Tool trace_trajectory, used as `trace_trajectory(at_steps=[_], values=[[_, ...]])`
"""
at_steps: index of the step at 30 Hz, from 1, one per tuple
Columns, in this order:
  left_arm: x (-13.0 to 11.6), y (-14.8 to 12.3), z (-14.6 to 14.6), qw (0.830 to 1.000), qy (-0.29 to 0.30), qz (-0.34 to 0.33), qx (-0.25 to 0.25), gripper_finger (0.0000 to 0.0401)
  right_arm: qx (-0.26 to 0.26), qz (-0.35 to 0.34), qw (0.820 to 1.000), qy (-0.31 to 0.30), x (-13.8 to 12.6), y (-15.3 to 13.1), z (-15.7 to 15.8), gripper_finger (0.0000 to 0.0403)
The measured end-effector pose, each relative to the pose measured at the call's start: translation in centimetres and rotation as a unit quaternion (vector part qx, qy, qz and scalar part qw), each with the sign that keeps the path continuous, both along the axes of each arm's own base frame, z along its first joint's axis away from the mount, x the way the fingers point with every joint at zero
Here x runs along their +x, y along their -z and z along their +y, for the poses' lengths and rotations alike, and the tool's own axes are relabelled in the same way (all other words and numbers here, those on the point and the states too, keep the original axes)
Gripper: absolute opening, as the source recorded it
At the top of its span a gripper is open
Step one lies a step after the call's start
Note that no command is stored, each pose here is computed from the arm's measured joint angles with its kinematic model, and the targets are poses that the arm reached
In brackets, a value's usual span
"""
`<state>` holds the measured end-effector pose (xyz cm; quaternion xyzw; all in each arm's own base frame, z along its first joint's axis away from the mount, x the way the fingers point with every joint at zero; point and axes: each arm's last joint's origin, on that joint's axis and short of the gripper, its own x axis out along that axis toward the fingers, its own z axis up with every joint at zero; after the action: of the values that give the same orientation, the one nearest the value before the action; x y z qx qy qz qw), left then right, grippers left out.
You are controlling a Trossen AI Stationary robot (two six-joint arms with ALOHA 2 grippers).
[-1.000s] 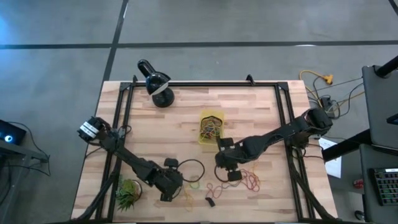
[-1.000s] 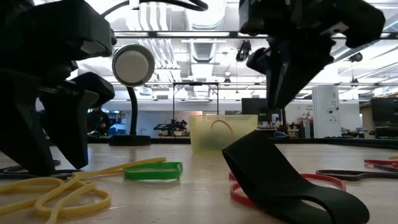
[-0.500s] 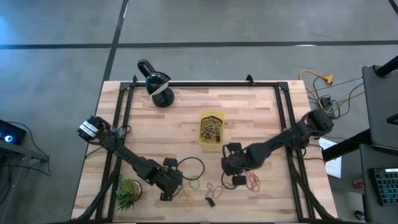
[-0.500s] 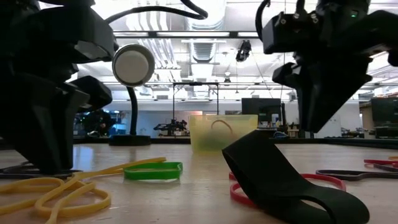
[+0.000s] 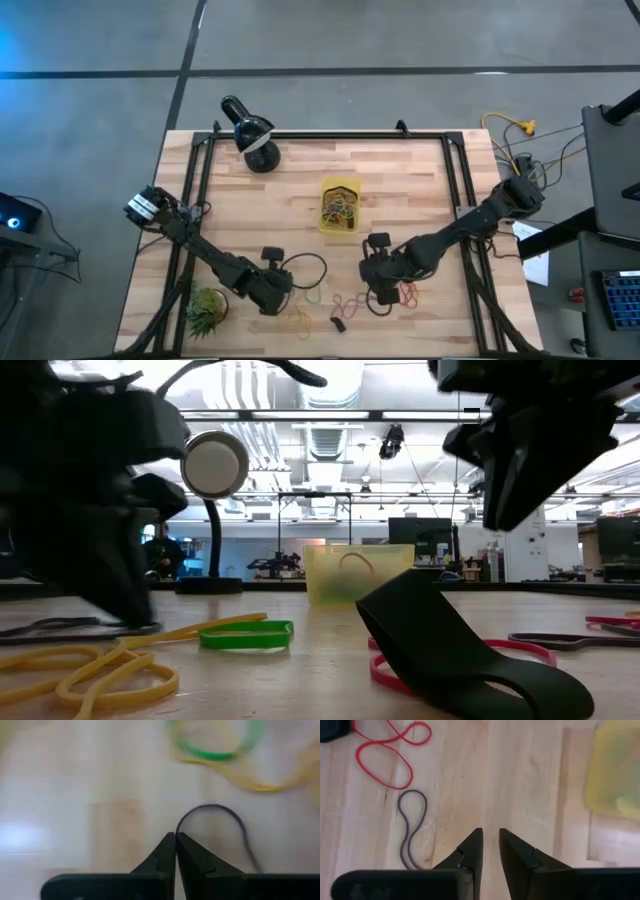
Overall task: Pick and place rubber bands into bin
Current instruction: Put the blue rubber band into the yellow bin
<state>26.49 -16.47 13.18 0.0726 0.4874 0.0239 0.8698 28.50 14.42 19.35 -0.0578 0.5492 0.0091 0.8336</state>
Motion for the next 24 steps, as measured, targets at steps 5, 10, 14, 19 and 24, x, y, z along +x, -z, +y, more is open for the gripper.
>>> trace_trajectory(at_steps=[5,10,14,19,24], values=[[0.2,-1.0,1.1,0.995,-0.024,-0.042,0.084,0.0000,-0.023,-0.024,0.999,0.001,-0.7,-0.8,0.4,0.0053],[0.8,-2.3,2.1,0.988,-0.038,-0.081,0.129,0.0000,-0.046,-0.034,0.998,0.008,-1.1,-1.2,0.4,0.0053],[1.6,-3.9,3.4,0.979,-0.060,-0.109,0.161,0.0000,-0.053,-0.034,0.998,0.011,-1.2,-1.2,0.3,0.0052],[3.2,-5.9,5.3,0.967,-0.076,-0.125,0.208,0.0000,-0.061,-0.031,0.998,0.012,-1.3,-1.1,0.2,0.0052],[5.4,-8.1,7.4,0.958,-0.076,-0.137,0.240,0.0000,-0.069,-0.029,0.997,0.014,-1.4,-0.8,0.1,0.0052]])
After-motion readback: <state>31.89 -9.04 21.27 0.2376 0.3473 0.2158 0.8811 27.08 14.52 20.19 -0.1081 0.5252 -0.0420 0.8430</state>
